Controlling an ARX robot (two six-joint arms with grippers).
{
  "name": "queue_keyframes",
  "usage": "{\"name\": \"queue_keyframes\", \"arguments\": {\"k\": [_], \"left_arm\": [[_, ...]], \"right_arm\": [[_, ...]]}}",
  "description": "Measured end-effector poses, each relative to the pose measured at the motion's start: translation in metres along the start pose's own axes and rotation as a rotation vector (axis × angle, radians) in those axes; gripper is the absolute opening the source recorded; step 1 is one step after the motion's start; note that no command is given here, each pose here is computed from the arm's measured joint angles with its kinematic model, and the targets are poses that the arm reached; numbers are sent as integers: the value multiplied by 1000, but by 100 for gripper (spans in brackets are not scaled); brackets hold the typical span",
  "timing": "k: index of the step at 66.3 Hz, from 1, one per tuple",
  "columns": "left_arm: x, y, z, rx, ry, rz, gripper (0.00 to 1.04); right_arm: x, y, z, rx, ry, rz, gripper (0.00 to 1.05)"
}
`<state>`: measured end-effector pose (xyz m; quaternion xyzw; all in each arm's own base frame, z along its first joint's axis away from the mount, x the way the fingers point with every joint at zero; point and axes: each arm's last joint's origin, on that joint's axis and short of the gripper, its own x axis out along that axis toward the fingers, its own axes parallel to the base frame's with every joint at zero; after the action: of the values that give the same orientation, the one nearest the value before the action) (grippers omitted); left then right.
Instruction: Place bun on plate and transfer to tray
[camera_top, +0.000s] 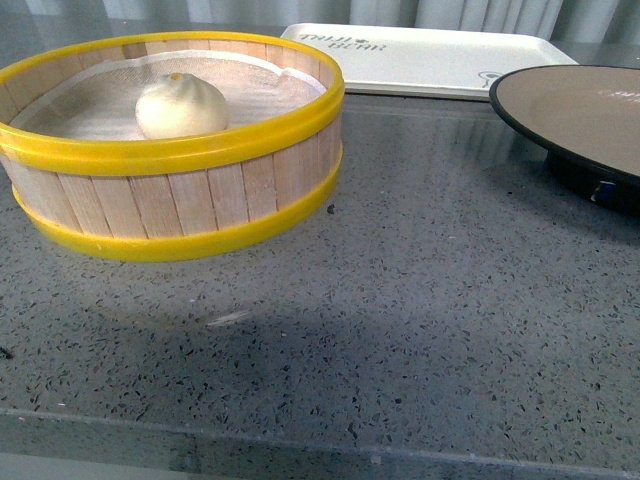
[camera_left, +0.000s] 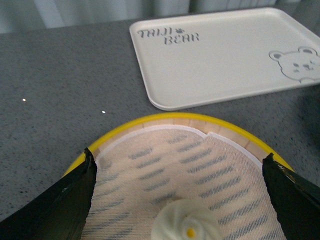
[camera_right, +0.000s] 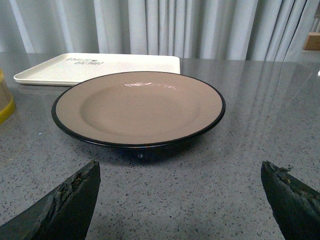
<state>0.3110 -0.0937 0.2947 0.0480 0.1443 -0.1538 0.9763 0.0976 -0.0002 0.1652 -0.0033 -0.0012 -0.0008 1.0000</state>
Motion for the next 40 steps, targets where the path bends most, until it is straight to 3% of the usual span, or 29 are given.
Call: {"name": "queue_keyframes", "arguments": {"k": [40], "left_arm": [[13, 3, -24, 125, 170, -2, 98]], "right_arm": [[0, 0, 0, 0, 0, 0, 96]]}}
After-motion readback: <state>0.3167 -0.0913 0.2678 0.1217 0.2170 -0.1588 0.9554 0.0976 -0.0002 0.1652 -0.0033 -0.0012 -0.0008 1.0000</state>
